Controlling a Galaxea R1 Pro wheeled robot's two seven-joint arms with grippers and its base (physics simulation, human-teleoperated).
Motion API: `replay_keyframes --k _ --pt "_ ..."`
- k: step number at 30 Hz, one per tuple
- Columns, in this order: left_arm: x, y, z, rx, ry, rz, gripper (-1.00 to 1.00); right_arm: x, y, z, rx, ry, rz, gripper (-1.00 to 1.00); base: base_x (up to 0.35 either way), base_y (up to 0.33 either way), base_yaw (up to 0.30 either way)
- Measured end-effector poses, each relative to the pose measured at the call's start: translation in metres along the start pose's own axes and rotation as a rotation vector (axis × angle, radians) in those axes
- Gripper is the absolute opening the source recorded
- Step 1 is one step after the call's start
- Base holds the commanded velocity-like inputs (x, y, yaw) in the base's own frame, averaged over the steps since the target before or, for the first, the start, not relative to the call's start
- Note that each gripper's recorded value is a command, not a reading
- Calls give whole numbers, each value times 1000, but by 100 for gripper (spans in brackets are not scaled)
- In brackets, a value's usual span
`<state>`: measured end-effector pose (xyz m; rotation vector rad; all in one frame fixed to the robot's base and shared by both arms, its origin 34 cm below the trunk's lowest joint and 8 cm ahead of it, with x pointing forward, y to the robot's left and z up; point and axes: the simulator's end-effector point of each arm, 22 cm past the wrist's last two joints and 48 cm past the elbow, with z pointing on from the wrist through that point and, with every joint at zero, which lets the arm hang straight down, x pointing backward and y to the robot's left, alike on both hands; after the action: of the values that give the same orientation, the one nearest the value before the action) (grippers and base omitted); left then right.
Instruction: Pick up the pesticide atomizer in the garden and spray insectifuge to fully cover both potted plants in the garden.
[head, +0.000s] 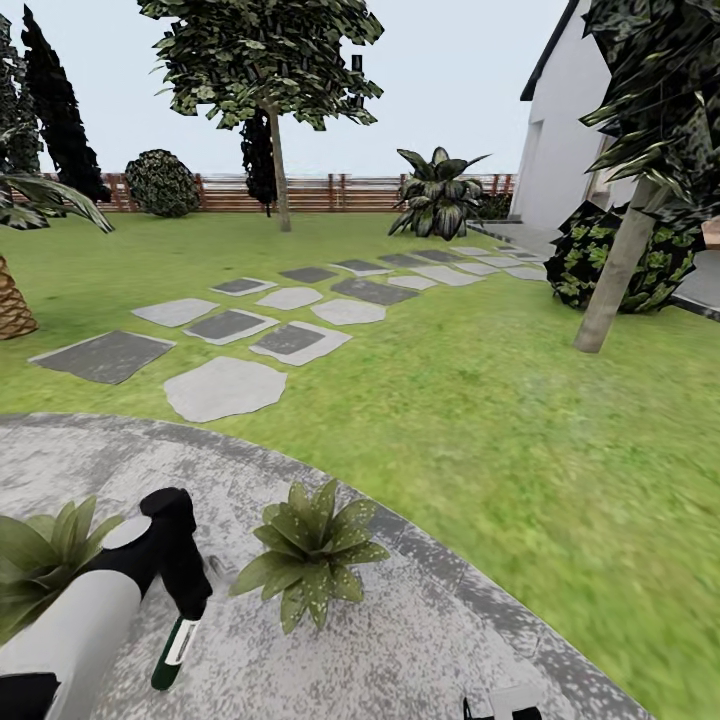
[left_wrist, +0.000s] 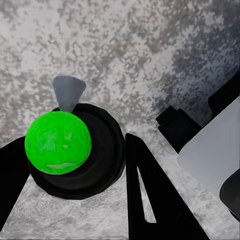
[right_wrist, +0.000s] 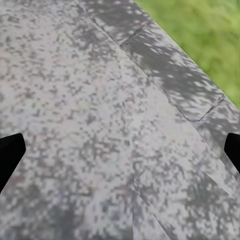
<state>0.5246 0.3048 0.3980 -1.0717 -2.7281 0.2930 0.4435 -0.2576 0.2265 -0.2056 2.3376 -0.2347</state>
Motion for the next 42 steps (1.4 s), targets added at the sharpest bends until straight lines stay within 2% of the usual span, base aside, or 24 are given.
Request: replay_keyframes --k 5,14,21,25,27,29,42 --pt "-20 -5 -9 -39 -19 32 -100 0 0 0 0 0 1 100 0 0 0" --pt "-16 -6 -5 -37 -15 4 -100 0 0 0 1 0 1 100 0 0 -183" --pt "-14 -5 -4 -35 -14 1 -100 0 0 0 1 0 1 100 0 0 -264" --pt "5 13 -9 -48 -11 -38 -100 0 0 0 0 -1 1 100 0 0 -157" --pt "12 21 -13 -39 -40 -79 -100 0 0 0 0 0 2 100 0 0 -17" --pt "11 25 -18 -30 -70 -101 -100 0 0 0 0 0 2 100 0 0 -5" --pt "12 27 -19 -31 -74 -109 -100 0 1 0 -2 0 1 100 -62 51 0"
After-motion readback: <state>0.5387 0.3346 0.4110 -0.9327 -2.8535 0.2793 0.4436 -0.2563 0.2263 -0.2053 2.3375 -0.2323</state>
